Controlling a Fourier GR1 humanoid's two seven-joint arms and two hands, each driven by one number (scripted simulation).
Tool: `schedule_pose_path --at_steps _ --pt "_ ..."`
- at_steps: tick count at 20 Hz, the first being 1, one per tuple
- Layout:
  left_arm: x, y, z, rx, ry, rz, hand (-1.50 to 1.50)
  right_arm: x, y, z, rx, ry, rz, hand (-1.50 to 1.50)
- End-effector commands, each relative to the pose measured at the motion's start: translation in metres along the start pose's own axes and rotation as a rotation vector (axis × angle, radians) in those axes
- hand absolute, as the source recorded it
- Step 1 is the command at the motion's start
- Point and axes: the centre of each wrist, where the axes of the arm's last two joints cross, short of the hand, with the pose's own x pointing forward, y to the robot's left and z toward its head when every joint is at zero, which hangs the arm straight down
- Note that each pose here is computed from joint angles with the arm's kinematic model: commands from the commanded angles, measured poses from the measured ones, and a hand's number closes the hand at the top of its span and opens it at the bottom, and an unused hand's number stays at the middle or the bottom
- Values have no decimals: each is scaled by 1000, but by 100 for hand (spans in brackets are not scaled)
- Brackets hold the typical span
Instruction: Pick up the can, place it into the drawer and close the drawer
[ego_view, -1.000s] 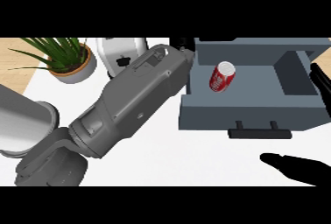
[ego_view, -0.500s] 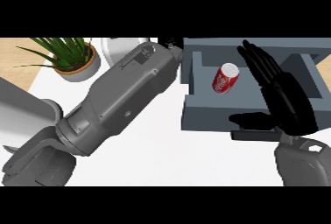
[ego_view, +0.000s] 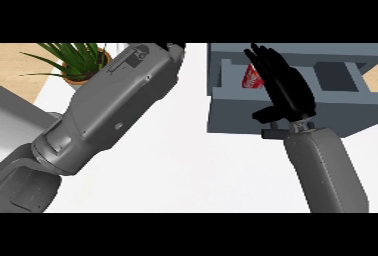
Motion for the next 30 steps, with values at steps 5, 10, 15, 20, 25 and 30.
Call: schedule_pose_path --at_steps 5,10,15,20,25,30 --pt "1 42 -2 22 -1 -28 -150 -25 51 -20 46 60 108 -150" --pt "7 46 4 15 22 12 -150 -27 72 -31 -13 80 156 -150" --pt "18 63 2 22 -18 -6 -150 -54 75 -26 -57 119 166 -150" --pt "31 65 8 24 6 7 -150 -43 72 -48 -116 125 178 -150" --pt "37 75 7 9 -9 -2 -150 -46 51 -70 -159 125 201 -150" --pt "31 83 18 6 -20 -1 -150 -40 37 -88 -209 133 232 -150"
